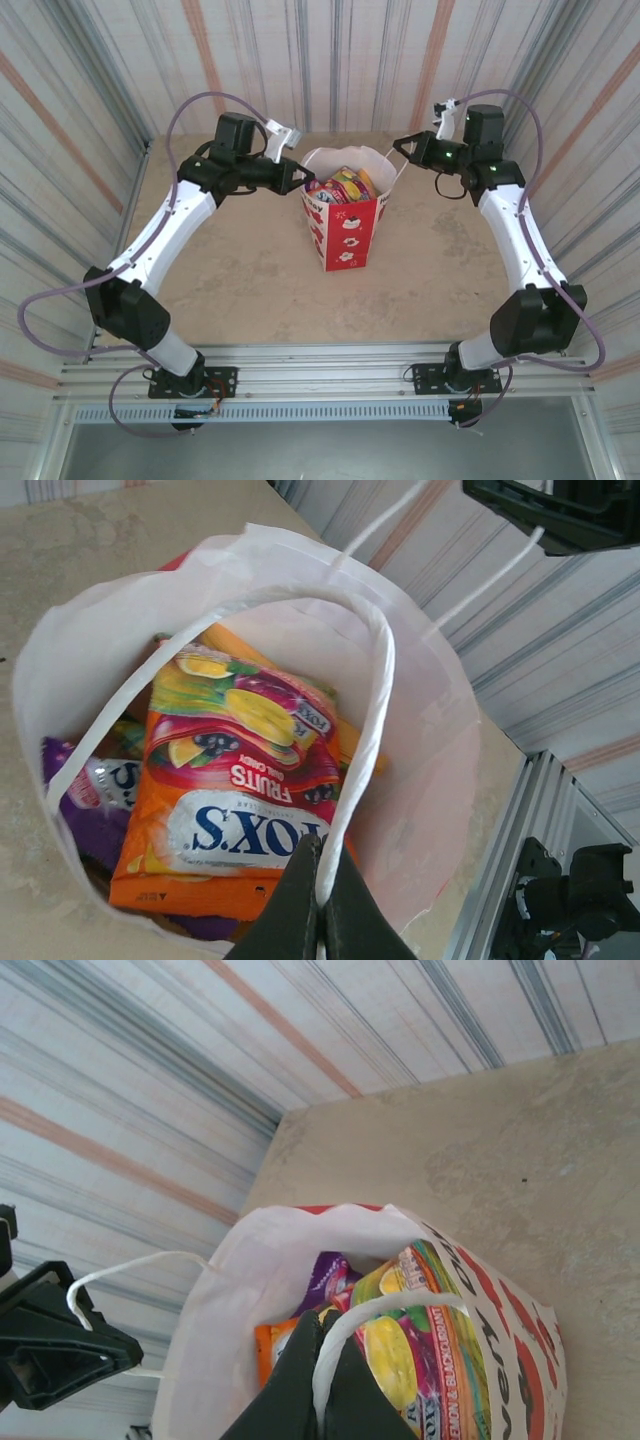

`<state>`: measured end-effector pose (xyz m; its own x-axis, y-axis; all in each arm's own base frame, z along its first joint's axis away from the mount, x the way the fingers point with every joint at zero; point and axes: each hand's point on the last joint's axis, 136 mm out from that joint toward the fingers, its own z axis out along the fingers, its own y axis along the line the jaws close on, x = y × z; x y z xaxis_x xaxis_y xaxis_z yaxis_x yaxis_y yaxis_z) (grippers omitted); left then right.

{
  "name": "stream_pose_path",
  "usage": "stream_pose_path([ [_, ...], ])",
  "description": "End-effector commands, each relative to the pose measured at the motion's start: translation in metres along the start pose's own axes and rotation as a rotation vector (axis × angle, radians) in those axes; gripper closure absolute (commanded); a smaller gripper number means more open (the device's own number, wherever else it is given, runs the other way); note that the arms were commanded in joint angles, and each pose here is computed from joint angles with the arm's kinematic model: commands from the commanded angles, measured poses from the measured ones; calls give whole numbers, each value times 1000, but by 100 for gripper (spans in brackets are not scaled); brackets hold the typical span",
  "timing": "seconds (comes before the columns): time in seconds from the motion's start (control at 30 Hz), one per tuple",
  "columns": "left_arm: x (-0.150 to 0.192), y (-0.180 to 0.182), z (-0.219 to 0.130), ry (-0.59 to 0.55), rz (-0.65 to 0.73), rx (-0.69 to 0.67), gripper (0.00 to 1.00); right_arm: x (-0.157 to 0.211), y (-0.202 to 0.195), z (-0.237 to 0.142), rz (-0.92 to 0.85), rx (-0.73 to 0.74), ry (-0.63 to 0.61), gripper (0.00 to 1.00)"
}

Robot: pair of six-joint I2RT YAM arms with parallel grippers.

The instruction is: Place the snacks into the paper bag

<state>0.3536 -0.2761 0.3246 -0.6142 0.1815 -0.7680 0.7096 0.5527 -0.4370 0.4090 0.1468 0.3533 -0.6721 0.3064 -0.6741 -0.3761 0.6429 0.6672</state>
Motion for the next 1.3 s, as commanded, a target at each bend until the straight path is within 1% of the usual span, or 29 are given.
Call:
stream_pose_path([
  [0.0,-22,-21,-32,-91,64,-10,100,-19,41,-30,-83,-30,-105,100],
  [0.23,-4,-15,-44,-59,67,-83,100,1,61,-29,-105,-26,-97,100],
  [0.5,32,-8,-62,-53,30,-167,100,52,70,-16,-113,-14,-32,100],
  [0.53,39,-8,-63,-51,15,-170,93,58,68,-16,-112,-5,-27,100],
  [0.63,50,-10,-74,-66,-14,-194,61,62,65,-25,-121,32,-43,75],
  [0.67,52,-11,-80,-74,-22,-206,55,59,65,-32,-135,54,-57,65],
  [0.73,52,-12,-92,-99,-40,-229,46,56,63,-44,-165,99,-78,49],
  [0.8,52,-11,-105,-126,-66,-257,35,53,60,-56,-192,141,-97,42],
  [0.9,53,-4,-124,-163,-94,-315,18,50,50,-72,-217,200,-121,40],
  [0.93,54,2,-131,-175,-106,-353,8,50,44,-76,-224,217,-124,40],
  [0.97,57,9,-138,-186,-118,-396,1,52,34,-79,-222,243,-123,39],
  [1.03,62,25,-149,-207,-134,-490,1,56,12,-83,-206,300,-121,38],
  [1.1,72,52,-161,-223,-165,-623,1,62,-12,-88,-190,360,-127,36],
  [1.13,79,68,-166,-226,-184,-695,1,65,-26,-88,-182,392,-130,35],
  [1.17,86,82,-169,-226,-201,-747,1,68,-39,-88,-169,420,-131,31],
  [1.2,95,96,-171,-229,-219,-798,1,70,-46,-94,-170,438,-157,10],
  [1.23,102,109,-174,-240,-233,-844,1,73,-60,-96,-160,467,-174,1],
  [1.27,109,119,-174,-245,-235,-874,1,75,-71,-97,-152,491,-186,1],
])
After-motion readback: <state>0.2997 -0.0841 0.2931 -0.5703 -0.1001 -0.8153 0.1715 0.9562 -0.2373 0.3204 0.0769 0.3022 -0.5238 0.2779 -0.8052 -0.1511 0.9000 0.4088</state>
